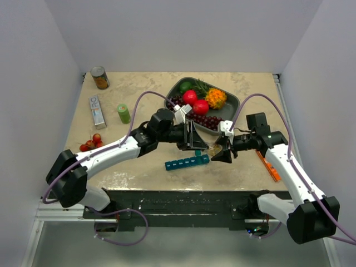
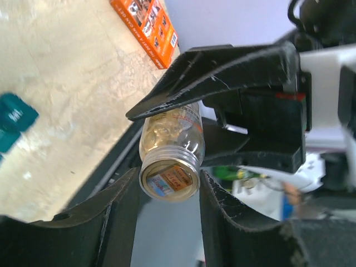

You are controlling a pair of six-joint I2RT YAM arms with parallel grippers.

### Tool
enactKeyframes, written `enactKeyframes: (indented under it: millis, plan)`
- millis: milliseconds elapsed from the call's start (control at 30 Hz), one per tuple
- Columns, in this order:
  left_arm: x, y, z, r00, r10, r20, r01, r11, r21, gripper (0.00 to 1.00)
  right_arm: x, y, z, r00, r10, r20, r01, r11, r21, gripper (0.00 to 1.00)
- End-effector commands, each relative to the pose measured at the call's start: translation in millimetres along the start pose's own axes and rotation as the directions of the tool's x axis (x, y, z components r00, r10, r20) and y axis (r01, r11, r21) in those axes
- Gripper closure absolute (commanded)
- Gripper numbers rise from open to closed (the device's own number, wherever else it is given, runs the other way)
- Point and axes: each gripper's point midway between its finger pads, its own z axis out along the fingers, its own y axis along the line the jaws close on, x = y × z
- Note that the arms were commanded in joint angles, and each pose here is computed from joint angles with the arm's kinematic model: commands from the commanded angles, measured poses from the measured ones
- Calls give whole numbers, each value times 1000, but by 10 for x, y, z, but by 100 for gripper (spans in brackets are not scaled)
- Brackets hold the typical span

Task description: Sort the pills into containers

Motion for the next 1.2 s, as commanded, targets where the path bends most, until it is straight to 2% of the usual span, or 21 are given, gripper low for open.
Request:
enactKeyframes:
  millis: [0, 33, 67, 167, 200, 267, 300, 367, 467, 500, 633, 667, 733, 833, 867, 933, 967, 1067, 1133, 1167]
  plan:
    - [-250, -666, -93, 982, -184, 33, 178, 974, 139, 88, -93, 5, 8, 999, -39, 26, 39, 999, 2, 92]
    - [-248, -687, -97, 984, -176, 30, 169, 974, 149, 78, -90, 5, 6, 999, -38, 26, 38, 999, 3, 92]
    - [-237, -705, -108, 986, -163, 26, 157, 975, 160, 56, -87, 4, 8, 999, -37, 25, 37, 999, 3, 92]
    - [-170, -792, -176, 998, -71, 0, 68, 966, 251, 16, -89, 10, 8, 999, -35, 27, 35, 999, 0, 92]
    - [-176, -769, -210, 1000, -26, 9, 22, 960, 280, 11, -98, 8, 7, 999, -37, 29, 37, 999, 0, 92]
    - [-115, -762, -292, 1000, 30, -4, -27, 946, 322, 4, -92, 7, 11, 999, -36, 26, 36, 999, 0, 92]
    - [-130, -705, -362, 997, 76, 28, -81, 940, 331, 1, -92, 8, 6, 999, -37, 27, 37, 999, 2, 92]
    - [-106, -638, -423, 990, 138, 38, -142, 935, 325, 1, -89, 11, 8, 999, -36, 25, 36, 999, 1, 92]
    - [-58, -431, -480, 951, 307, 39, -306, 919, 249, 1, -91, 8, 4, 999, -40, 26, 40, 999, 3, 92]
    - [3, -269, -500, 917, 398, 7, -392, 900, 189, 1, -88, 7, 6, 999, -38, 25, 38, 999, 3, 92]
    - [159, 104, -572, 850, 521, -78, -514, 853, 95, 1, -86, 16, 8, 999, -38, 27, 38, 999, -2, 92]
    - [167, 127, -606, 806, 587, -75, -580, 809, 98, 1, -88, 18, 9, 999, -39, 28, 39, 999, -3, 92]
    - [158, 176, -638, 763, 644, -51, -640, 764, 82, 1, -89, 25, 13, 999, -38, 29, 39, 999, -8, 92]
    - [46, 3, -728, 571, 813, 116, -821, 564, 88, 1, -94, 45, 15, 999, -43, 34, 44, 999, -20, 92]
    - [4, -89, -784, 435, 877, 207, -900, 430, 69, 1, -92, 54, 13, 998, -47, 33, 48, 999, -23, 92]
    - [-15, -181, -830, 296, 910, 291, -954, 296, 44, 1, -94, 76, 18, 998, -47, 39, 48, 998, -35, 92]
    - [-47, -241, -850, 187, 920, 345, -981, 195, 12, 1, -98, 85, 17, 998, -53, 42, 55, 998, -39, 92]
    - [-102, -336, -771, 89, 915, 393, -996, 94, 8, 1, -91, 97, 20, 998, -51, 44, 53, 998, -47, 91]
    - [-132, -357, -676, 76, 917, 392, -997, 75, 17, 1, -93, 98, 21, 998, -54, 46, 56, 997, -48, 91]
    - [-122, -398, -570, 48, 919, 391, -999, 40, 30, 1, -91, 104, 25, 997, -54, 47, 57, 997, -51, 91]
